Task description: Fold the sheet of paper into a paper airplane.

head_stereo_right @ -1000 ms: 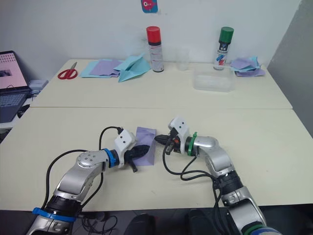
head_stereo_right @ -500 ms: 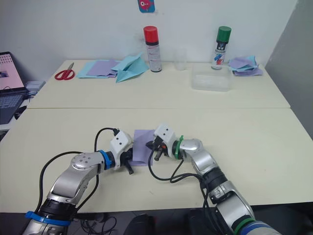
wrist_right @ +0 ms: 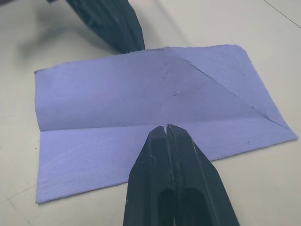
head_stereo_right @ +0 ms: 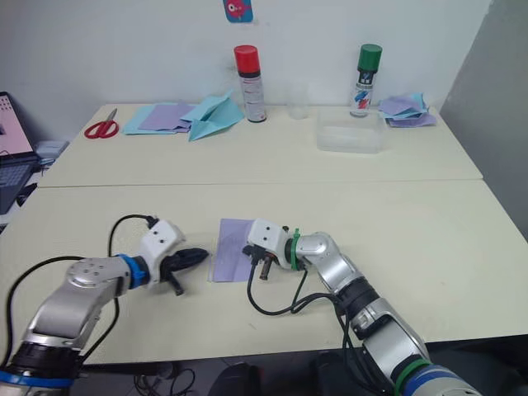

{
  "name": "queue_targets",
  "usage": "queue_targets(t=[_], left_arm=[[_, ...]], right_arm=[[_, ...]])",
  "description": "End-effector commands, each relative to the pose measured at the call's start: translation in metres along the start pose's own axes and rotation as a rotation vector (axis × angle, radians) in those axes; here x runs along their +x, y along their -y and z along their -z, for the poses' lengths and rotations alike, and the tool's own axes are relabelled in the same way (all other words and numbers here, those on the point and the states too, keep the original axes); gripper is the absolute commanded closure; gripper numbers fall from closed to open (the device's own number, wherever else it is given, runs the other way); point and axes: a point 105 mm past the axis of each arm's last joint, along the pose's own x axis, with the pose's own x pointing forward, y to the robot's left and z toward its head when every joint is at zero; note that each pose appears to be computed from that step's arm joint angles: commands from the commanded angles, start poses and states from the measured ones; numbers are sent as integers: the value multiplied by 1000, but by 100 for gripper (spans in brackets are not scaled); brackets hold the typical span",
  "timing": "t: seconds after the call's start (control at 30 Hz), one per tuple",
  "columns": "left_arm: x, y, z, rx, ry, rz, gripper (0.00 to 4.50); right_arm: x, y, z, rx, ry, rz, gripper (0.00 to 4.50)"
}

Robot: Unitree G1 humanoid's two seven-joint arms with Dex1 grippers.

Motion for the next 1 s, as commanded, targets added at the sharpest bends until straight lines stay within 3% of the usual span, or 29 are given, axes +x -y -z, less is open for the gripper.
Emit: queue_targets(t=[0.03, 0.13, 0.23, 0.4, 0.53, 0.7, 1.0], left_arm=[[-7, 21, -41, 63, 148, 70, 450], [1, 44, -50, 78, 184, 134, 450], [13, 57, -44, 68, 151, 159, 450], [29, 70, 11, 123, -57, 175, 450], [29, 75, 26, 104, -97, 195, 450], [31, 75, 36, 122, -127, 205, 450], [29, 68, 35, 116, -126, 196, 450]], right_arm=[[4, -14, 21, 37, -78, -58, 448], [1, -15, 20, 39, -71, -71, 448], [-2, -13, 15, 48, -53, -75, 448], [-11, -3, -4, 66, 34, -53, 448], [-22, -5, -15, 92, 138, -86, 448], [-29, -6, 7, 98, 50, -119, 448], [-11, 22, 25, 283, 6, 66, 448]])
